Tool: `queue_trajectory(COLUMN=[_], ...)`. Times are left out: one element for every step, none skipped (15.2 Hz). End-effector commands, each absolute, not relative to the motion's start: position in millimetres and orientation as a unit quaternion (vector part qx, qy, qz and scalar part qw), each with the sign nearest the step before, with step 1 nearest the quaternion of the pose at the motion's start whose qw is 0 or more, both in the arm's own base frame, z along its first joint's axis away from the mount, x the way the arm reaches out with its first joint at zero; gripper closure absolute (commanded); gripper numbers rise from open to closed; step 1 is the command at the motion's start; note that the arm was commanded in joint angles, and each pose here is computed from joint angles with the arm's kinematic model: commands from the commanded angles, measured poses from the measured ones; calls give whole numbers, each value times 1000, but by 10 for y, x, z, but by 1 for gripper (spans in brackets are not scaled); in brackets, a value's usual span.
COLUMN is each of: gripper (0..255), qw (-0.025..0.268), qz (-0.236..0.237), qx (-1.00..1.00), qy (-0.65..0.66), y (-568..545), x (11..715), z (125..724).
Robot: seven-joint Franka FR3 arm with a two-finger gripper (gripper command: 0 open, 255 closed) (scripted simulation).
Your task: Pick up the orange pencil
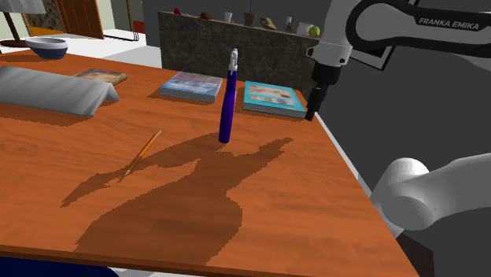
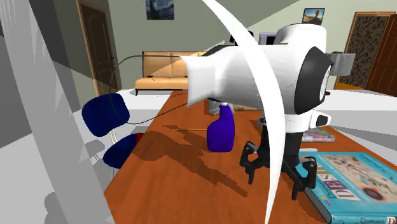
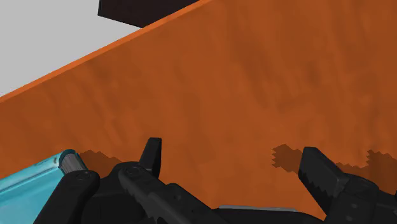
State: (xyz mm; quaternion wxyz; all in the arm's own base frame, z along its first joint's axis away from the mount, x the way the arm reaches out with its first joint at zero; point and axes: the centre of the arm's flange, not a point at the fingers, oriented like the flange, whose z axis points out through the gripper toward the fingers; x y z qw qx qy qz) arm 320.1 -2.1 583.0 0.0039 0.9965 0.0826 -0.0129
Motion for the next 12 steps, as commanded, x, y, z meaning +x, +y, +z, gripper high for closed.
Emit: queue_trajectory(gripper=[0, 0, 0, 0, 0, 0, 0, 0, 0, 0, 0, 0], qw=[4, 1, -2, -5, -7, -10, -13, -16, -19, -21, -24, -27], qz=[-13, -11, -9, -7, -5, -3, -1, 1, 3, 4, 6, 8], qx=[996, 998, 998, 999, 1000, 1000, 1000, 1000, 999, 999, 998, 997], qy=[83, 69, 55, 41, 27, 13, -1, -15, -29, -43, -57, -70], y=[-21, 100, 221, 342, 463, 585, 706, 826, 947, 1066, 1186, 1304], x=[3201, 3195, 3193, 3195, 3200, 3208, 3220, 3235, 3254, 3276, 3301, 3330], z=[5830, 5811, 5792, 5774, 5757, 5740, 5725, 5710, 5695, 5682, 5669, 5657])
